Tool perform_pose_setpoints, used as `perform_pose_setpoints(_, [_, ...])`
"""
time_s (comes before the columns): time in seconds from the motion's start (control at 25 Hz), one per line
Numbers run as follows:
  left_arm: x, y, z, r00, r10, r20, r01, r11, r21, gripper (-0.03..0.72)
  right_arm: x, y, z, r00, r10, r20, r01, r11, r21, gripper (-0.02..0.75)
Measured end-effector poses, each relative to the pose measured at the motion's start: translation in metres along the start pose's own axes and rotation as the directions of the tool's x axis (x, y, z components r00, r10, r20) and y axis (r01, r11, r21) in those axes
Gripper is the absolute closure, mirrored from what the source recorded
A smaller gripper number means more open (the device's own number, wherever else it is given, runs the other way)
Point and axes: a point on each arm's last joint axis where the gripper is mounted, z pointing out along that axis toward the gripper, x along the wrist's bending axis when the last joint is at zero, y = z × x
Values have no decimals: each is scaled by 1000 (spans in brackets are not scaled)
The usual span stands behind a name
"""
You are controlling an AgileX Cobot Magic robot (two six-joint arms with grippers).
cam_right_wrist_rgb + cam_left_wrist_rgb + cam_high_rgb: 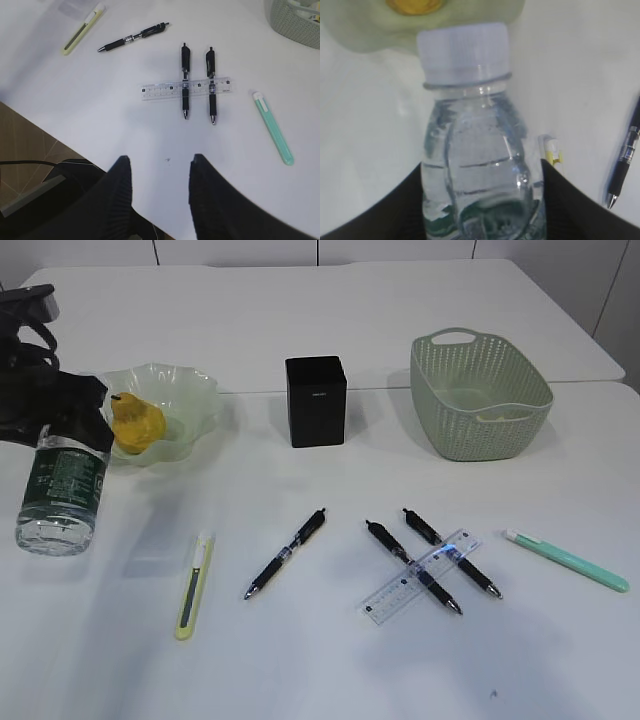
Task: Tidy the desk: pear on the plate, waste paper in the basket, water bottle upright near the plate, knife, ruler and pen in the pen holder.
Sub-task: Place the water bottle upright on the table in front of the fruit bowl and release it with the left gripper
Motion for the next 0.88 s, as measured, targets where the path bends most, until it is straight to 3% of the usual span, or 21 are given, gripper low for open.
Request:
perform_pose_setpoints(0.28, [0,-11,-19,1000,16,-20,-17,996,-88,294,0,0,0,1000,0,0,0,1000,0,423])
perform_pose_setpoints(0.88, [7,-70,-42,999,9,-49,-19,979,-203,294,0,0,0,1000,0,0,0,1000,0,423])
